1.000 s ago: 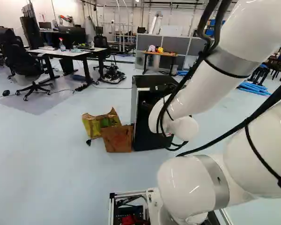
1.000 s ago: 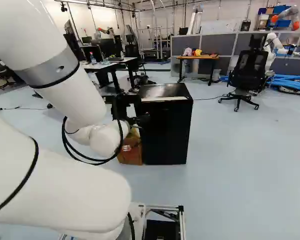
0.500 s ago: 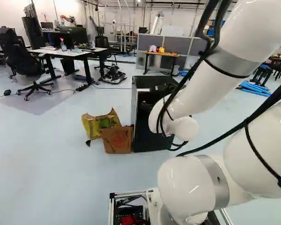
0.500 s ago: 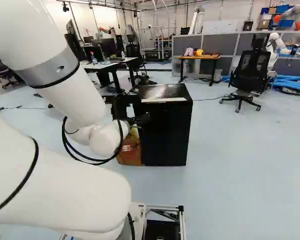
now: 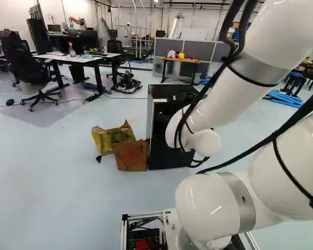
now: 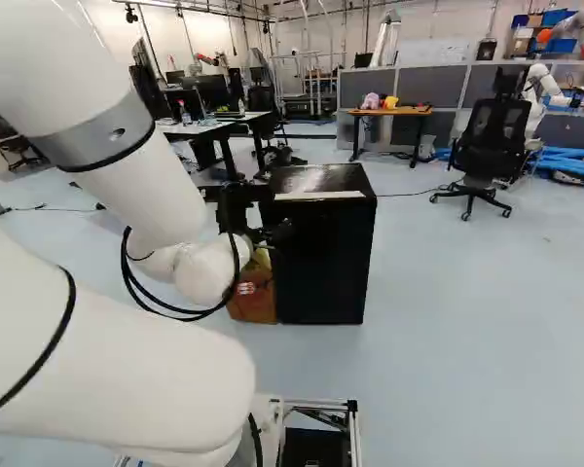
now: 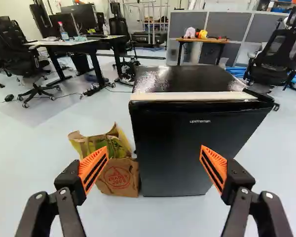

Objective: Grab a drink from the fridge

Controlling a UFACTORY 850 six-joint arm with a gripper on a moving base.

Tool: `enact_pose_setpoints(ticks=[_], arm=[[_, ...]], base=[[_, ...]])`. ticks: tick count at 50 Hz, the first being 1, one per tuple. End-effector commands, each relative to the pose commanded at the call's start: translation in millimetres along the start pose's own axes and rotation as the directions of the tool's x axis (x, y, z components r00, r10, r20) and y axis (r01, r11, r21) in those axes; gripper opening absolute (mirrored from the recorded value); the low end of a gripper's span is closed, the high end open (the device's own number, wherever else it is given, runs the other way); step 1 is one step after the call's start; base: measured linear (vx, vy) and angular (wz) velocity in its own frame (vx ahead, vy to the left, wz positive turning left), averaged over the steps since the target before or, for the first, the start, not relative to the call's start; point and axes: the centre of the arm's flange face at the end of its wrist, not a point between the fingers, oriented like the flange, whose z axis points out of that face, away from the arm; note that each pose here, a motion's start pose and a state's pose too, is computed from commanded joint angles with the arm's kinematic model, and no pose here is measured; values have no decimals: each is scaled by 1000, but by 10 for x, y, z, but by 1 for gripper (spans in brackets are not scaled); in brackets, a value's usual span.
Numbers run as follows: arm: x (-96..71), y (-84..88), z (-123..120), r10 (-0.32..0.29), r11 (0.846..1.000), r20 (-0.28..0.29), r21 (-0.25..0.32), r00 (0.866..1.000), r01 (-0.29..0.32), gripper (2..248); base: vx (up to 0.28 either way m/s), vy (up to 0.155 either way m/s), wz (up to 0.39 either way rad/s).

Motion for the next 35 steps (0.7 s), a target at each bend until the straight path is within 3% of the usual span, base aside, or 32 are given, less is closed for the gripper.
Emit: enact_pose_setpoints(ticks=[35], arm=[[0, 0, 0, 0, 1000, 0, 0, 1000, 0, 247]], base=[[32, 12, 62]])
